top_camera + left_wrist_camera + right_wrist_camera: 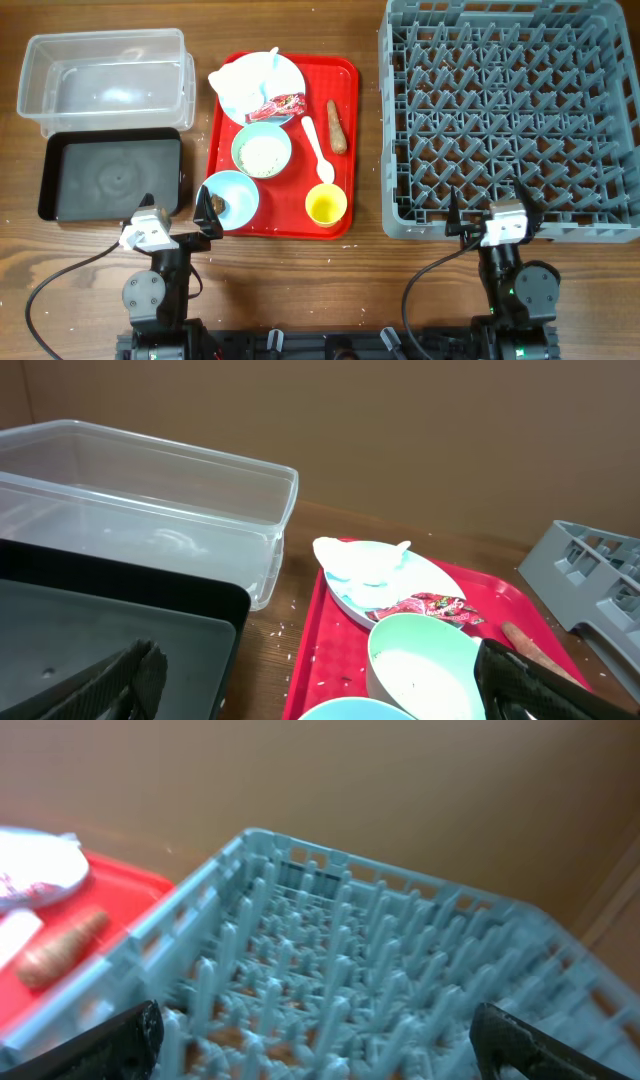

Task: Sort waste into correct bins and load items into the dishwasher rack

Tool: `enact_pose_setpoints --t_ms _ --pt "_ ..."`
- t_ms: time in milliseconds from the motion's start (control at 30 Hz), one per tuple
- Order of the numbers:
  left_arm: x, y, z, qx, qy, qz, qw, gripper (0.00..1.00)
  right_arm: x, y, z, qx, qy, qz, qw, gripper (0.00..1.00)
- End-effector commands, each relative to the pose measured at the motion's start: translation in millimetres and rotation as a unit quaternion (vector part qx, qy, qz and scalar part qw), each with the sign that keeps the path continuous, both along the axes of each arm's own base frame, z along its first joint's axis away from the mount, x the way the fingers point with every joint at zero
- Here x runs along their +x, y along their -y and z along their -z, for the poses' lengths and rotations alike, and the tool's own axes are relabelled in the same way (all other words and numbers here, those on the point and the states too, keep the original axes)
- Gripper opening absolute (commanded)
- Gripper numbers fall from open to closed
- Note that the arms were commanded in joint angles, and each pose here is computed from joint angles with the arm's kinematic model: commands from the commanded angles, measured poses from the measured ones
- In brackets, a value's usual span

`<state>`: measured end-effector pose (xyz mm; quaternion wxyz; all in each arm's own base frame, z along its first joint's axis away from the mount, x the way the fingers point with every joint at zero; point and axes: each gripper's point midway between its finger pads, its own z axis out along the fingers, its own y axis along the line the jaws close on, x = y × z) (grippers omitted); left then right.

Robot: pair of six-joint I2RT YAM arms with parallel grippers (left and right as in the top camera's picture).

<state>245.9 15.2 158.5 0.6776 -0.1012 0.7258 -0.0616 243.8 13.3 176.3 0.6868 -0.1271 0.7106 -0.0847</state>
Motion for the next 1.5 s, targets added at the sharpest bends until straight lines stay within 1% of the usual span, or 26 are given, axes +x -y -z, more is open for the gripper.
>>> enact_pose_setpoints --t_ms 0,33,133,200,300,333,367,400,433,467,500,600,700,767,867,933,1033,1067,1200,1233,1267,1300,1367,1400,1433,1467 --pt "-0.3 -2.8 2.4 0.008 -0.002 -0.006 1.0 1.0 0.3 5.3 1.9 -0.177 0.007 0.007 0.984 1.0" --pt "-0.3 -2.8 2.4 0.008 -0.002 -0.006 1.0 1.0 0.2 2.9 2.0 -0.197 0.009 -0.001 0.98 1.0" --pt "-0.2 -2.7 1.0 0.009 0.001 -0.006 1.0 1.0 -0.2 -5.4 0.0 -0.2 0.018 -0.024 0.979 1.0" --pt "-0.2 -2.8 1.1 0.009 0.001 -0.006 1.0 1.0 -3.4 -26.1 1.7 -0.196 0.027 -0.084 0.977 1.0" --pt "0.3 3.7 -2.2 0.008 0.008 0.013 1.0 1.0 -6.5 -39.1 -2.3 -0.143 0.033 -0.12 0.982 1.0" --pt "0.7 10.4 -11.6 0.009 0.027 0.032 0.999 1.0 -6.7 -39.8 -7.1 -0.086 0.034 -0.12 0.989 1.0" --pt "0.3 15.8 -19.8 0.01 0.041 0.048 0.998 1.0 -6.7 -39.1 -14.7 -0.006 0.034 -0.116 0.993 1.0" --pt "-1.6 20.2 -33.1 0.012 0.057 0.06 0.996 1.0 -7.4 -40.1 -19.5 0.032 0.035 -0.119 0.992 1.0" --pt "-3.3 21.0 -42.3 0.013 0.064 0.062 0.996 1.0 -8.2 -42.1 -22.8 0.046 0.039 -0.125 0.99 1.0" --pt "-7.2 21.2 -60.3 0.015 0.069 0.061 0.996 1.0 -12.1 -49.9 -34.7 0.057 0.057 -0.151 0.985 1.0" --pt "-9.7 21.3 -71.7 0.019 0.065 0.061 0.996 1.0 -15.3 -53.5 -44.0 0.056 0.069 -0.163 0.983 1.0" --pt "-12.5 21.6 -105.2 0.027 0.036 0.062 0.997 1.0 -23.1 -55.3 -77.6 0.052 0.097 -0.171 0.979 1.0" --pt "-4.3 20.9 -142.1 0.023 0.005 0.063 0.998 1.0 -24.6 -55.3 -111.7 0.052 0.101 -0.171 0.979 1.0" --pt "11.9 19.4 -165.0 0.016 -0.037 0.064 0.997 1.0 -18.1 -55.6 -132.8 0.058 0.076 -0.17 0.981 1.0" --pt "36.6 17.0 -176.6 0.006 -0.1 0.065 0.993 1.0 -2.2 -56.3 -144.0 0.064 0.014 -0.166 0.984 1.0" --pt "65.3 14.0 -179.4 -0.006 -0.169 0.066 0.983 1.0 19.4 -57.5 -148.7 0.072 -0.061 -0.161 0.982 1.0" --pt "95.9 14.3 -171.0 0.001 -0.241 0.077 0.967 1.0 37.3 -58.4 -148.5 0.082 -0.133 -0.155 0.976 1.0" --pt "112.9 17.7 -162.2 0.012 -0.279 0.091 0.956 1.0 47.8 -59.1 -146.1 0.087 -0.184 -0.15 0.967 1.0" --pt "160.7 34.8 -131.6 0.063 -0.361 0.144 0.919 1.0 73.0 -60.3 -129.6 0.096 -0.303 -0.138 0.938 1.0" --pt "178.5 41.5 -120.1 0.075 -0.372 0.159 0.912 1.0 82.3 -60.8 -124.1 0.091 -0.319 -0.138 0.933 1.0" --pt "190.9 45.9 -109.9 0.077 -0.375 0.164 0.909 1.0 90.2 -61.2 -118.7 0.085 -0.326 -0.14 0.931 1.0" --pt "196.7 48.7 -102.1 0.078 -0.38 0.167 0.907 1.0 95.1 -61.7 -113.6 0.087 -0.333 -0.139 0.929 1.0" --pt "206.9 54.9 -73.1 0.075 -0.408 0.176 0.893 1.0 106.0 -62.7 -91.6 0.126 -0.371 -0.121 0.912 1.0" --pt "215.5 60.1 -56.9 0.073 -0.417 0.184 0.887 1.0 110.3 -63.4 -74.1 0.153 -0.403 -0.106 0.896 1.0" --pt "230.3 68.5 -43.6 0.079 -0.411 0.193 0.887 1.0 115.8 -64.4 -57.1 0.163 -0.428 -0.099 0.883 1.0" --pt "237.8 73.4 -38.0 0.089 -0.406 0.199 0.888 1.0 118.3 -64.6 -49.4 0.164 -0.438 -0.097 0.879 1.0"
